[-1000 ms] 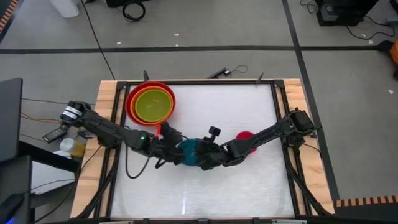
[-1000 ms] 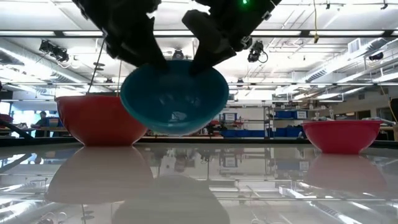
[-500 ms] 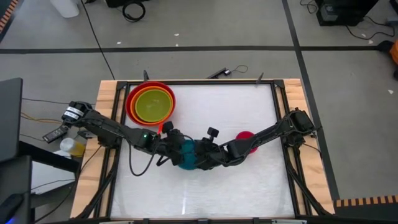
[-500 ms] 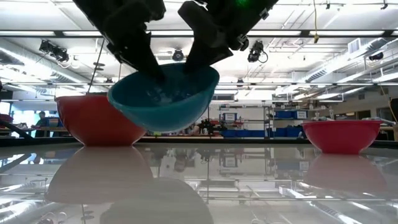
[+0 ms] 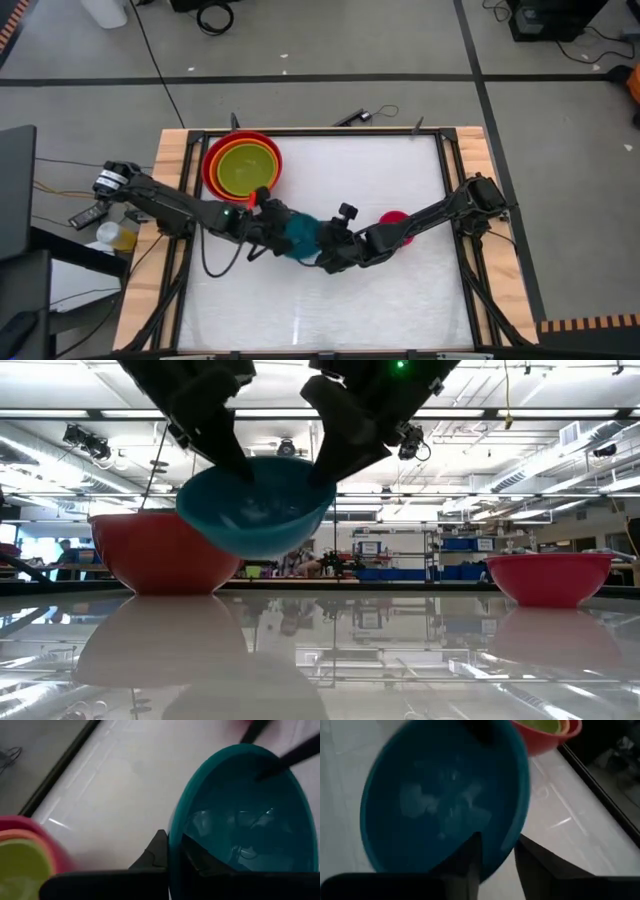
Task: Nest bowls inside each other
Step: Stack the blue bowl into the green bowl, then stack the pink bowl into the blue bowl
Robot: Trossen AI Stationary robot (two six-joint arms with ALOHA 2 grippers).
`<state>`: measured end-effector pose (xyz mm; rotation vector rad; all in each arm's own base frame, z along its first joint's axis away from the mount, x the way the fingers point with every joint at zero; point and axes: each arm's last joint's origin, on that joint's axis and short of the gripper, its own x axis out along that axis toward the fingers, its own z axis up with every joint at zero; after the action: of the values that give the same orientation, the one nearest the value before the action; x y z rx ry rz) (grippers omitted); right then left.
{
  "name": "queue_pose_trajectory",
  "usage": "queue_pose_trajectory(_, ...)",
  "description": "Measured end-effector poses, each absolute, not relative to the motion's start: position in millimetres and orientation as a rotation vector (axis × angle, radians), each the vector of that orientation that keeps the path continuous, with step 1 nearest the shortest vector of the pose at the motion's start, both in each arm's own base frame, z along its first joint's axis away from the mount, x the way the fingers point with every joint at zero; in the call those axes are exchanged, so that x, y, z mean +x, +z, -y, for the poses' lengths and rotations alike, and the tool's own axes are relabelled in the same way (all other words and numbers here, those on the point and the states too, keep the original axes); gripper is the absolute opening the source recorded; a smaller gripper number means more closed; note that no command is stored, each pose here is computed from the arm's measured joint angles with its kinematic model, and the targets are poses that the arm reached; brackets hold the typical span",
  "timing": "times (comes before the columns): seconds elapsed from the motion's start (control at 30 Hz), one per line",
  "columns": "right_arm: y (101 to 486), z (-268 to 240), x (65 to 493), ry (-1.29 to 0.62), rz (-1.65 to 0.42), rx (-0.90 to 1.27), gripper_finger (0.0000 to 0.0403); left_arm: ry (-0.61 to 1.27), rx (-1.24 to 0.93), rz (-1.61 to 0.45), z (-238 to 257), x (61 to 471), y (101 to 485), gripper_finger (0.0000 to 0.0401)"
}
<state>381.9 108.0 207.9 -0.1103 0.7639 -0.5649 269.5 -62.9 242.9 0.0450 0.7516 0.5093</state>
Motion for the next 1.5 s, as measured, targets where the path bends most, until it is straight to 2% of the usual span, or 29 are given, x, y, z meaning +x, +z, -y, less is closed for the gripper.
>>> queue_pose_trajectory(0.2,209.4,-107.5,379.3,-0.674,-0.704,-0.103,0.0183,0.575,-0.004,-0.712,38.1,250.7,267.9,0.0010)
queue_pose_trajectory(0.33,200.7,-104.4,369.2,-0.721,-0.774,-0.144,0.0217,0.699,-0.002,-0.647,19.2,229.0,288.9,0.0010)
queue_pose_trajectory(0.47,207.4,-92.1,355.6,-0.865,-0.783,-0.121,0.0241,0.780,-0.026,-0.608,3.8,208.0,303.3,0.0010)
queue_pose_trajectory(0.6,201.7,-84.4,345.4,-0.947,-0.844,-0.106,0.0253,0.858,-0.066,-0.571,-12.8,189.8,314.7,0.0010)
queue_pose_trajectory(0.73,202.8,-88.5,342.0,-0.942,-0.857,-0.087,0.0254,0.959,-0.080,-0.602,-31.9,178.2,315.7,0.0010)
queue_pose_trajectory(1.03,201.6,-100.9,336.9,-0.890,-0.899,-0.096,0.0253,1.096,-0.168,-0.796,-70.3,160.5,303.7,0.0022)
queue_pose_trajectory(1.17,200.7,-100.9,333.0,-0.873,-0.963,-0.117,0.0251,1.117,-0.217,-0.832,-84.8,158.8,300.1,0.0061)
queue_pose_trajectory(1.4,209.5,-98.4,315.8,-0.893,-1.076,-0.144,0.0245,1.082,-0.310,-0.902,-100.9,158.4,292.2,0.0194)
queue_pose_trajectory(1.5,219.4,-100.2,302.4,-0.911,-1.121,-0.135,0.0244,1.083,-0.313,-0.909,-101.0,157.4,292.0,0.0239)
